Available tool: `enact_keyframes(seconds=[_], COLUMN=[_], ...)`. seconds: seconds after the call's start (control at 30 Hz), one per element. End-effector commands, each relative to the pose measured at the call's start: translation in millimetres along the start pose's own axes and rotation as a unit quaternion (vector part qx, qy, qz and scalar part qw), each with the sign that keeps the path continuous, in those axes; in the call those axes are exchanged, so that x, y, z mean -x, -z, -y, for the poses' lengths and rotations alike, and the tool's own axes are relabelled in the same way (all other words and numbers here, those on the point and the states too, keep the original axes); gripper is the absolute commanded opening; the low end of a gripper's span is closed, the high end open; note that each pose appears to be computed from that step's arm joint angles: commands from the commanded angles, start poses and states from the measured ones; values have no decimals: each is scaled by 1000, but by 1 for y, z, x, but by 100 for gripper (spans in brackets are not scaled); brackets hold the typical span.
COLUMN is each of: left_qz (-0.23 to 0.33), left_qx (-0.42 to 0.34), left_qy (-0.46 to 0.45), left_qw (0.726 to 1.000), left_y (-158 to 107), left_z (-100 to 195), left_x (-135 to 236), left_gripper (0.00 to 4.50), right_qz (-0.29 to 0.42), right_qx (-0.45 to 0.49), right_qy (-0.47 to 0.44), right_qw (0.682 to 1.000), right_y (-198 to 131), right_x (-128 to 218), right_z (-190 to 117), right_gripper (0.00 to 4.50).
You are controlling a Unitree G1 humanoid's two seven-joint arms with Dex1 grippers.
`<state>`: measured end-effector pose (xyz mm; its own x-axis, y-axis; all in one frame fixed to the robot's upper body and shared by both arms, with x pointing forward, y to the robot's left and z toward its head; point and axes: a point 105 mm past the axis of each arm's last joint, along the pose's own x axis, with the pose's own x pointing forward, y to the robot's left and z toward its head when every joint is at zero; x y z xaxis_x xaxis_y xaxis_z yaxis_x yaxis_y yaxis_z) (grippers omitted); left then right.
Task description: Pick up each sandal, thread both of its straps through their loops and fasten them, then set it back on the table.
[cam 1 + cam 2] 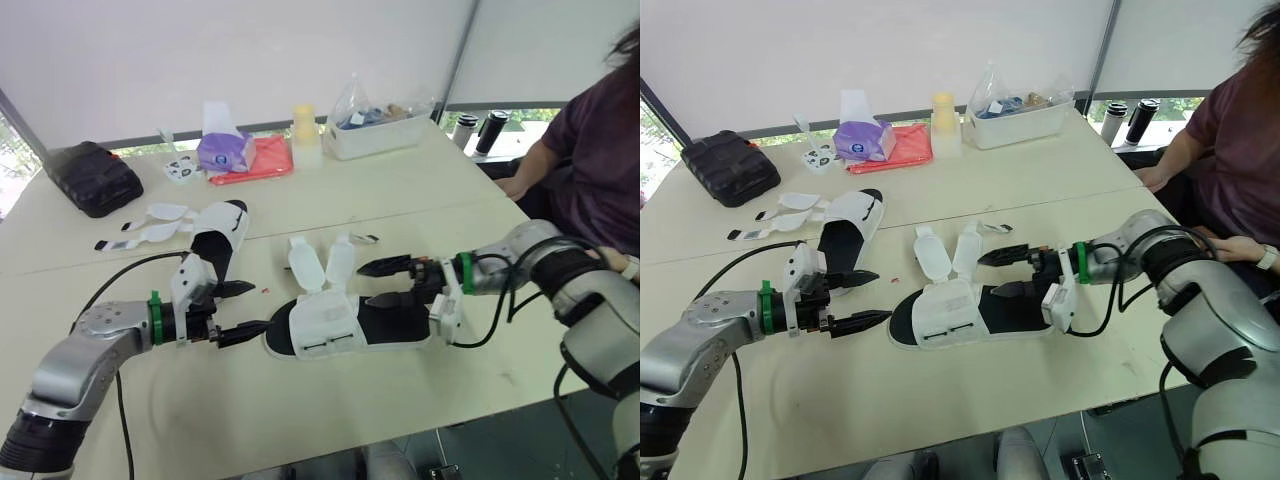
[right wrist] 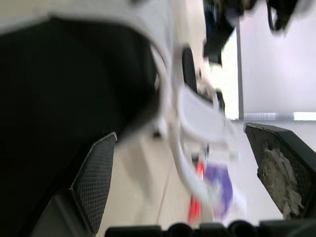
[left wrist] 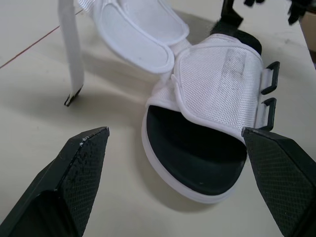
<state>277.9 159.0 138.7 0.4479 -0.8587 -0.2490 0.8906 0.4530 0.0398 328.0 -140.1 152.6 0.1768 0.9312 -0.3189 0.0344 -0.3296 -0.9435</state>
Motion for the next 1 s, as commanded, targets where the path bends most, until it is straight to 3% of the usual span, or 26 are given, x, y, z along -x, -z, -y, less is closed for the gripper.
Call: enact_keyframes(seconds=[0.03, 0.1, 0.2, 0.3, 0.33, 0.43, 0.57, 1.0], left_qz=[4, -3, -10, -8, -13, -51, -68, -90], left_qx=[-19, -24, -32, -32, -35, -60, -66, -81], left_qy=[12, 24, 35, 47, 52, 62, 61, 77], left_qw=[1000, 999, 999, 998, 998, 995, 994, 990], left_y=[-3, -1, 3, 4, 6, 19, 29, 42], left_z=[1, 4, 8, 14, 15, 20, 19, 27], left_x=[0, 0, -2, -8, -10, -14, -17, -33], left_gripper=[425, 364, 221, 65, 16, 2, 2, 2], right_qz=[-33, -73, -140, -263, -294, -293, -290, -301], right_qx=[-23, -34, -60, -175, -248, -396, -455, -464], right_qy=[-7, -6, 18, 35, 48, 80, 79, 97], right_qw=[999, 997, 988, 948, 922, 866, 838, 828], right_y=[3, 11, 26, 59, 69, 74, 73, 96], right_x=[20, 32, 47, 65, 68, 65, 51, -1], right_z=[0, 0, 4, -9, -14, -18, -20, -16], right_gripper=[449, 450, 450, 450, 450, 450, 450, 450])
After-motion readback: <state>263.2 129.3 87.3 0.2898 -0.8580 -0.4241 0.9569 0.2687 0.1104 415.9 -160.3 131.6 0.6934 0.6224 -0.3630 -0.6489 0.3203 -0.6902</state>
